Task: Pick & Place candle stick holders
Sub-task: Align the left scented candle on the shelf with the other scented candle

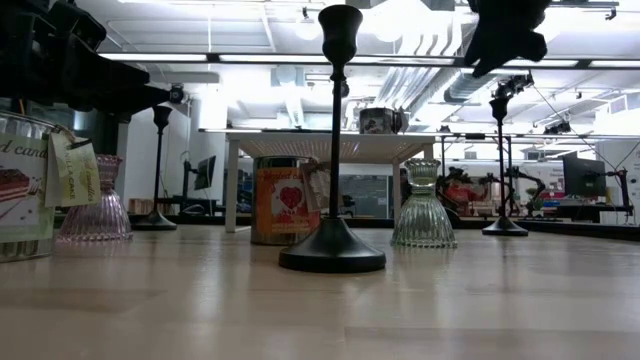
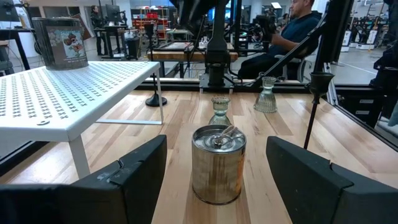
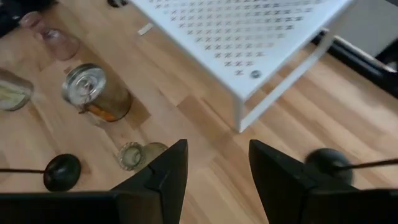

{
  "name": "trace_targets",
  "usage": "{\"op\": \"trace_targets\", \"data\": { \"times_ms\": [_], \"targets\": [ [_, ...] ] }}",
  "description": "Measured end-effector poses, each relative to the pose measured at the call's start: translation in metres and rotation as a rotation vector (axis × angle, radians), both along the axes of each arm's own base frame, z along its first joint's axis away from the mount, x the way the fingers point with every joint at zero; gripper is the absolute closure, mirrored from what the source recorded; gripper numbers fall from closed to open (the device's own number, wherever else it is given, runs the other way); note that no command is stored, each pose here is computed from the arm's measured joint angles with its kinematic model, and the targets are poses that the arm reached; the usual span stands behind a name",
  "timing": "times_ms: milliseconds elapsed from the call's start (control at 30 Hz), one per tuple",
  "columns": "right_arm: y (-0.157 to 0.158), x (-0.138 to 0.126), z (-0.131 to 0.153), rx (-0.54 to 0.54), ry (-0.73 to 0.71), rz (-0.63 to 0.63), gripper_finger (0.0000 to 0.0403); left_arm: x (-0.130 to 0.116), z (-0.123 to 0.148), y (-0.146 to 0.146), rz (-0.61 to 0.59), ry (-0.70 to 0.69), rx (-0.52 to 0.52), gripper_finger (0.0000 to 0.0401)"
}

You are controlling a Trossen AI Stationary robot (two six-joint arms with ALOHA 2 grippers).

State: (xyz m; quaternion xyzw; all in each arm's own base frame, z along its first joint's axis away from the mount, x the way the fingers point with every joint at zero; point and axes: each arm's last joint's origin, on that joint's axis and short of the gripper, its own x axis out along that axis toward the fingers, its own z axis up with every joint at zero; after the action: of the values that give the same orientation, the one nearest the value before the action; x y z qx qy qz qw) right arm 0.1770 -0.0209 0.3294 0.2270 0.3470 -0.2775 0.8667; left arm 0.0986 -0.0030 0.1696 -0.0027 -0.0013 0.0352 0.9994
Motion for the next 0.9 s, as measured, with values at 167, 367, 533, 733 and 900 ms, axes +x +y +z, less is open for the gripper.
{"op": "trace_targets", "data": {
  "times_ms": [167,367,533,733,900],
  "targets": [
    [0.013,0.0,-0.027,-0.025,-0.069,0.038,0.0241,0.0,0.0,0.0,0.0,0.0,0.0,0.0132],
    [0.034,0.004,-0.044,-0.044,-0.2,0.121,0.0241,0.0,0.0,0.0,0.0,0.0,0.0,0.0132],
    [0.05,0.005,-0.05,-0.101,-0.234,0.192,0.0241,0.0,0.001,0.0,-0.002,-0.008,-0.026,0.0132],
    [0.059,0.002,-0.057,-0.183,-0.23,0.183,0.0241,0.0,0.0,0.0,-0.003,-0.011,-0.165,0.0132],
    [0.061,0.003,-0.08,-0.191,-0.26,0.172,0.0241,0.0,0.003,0.001,0.042,-0.048,-0.194,0.0132]
  ]
}}
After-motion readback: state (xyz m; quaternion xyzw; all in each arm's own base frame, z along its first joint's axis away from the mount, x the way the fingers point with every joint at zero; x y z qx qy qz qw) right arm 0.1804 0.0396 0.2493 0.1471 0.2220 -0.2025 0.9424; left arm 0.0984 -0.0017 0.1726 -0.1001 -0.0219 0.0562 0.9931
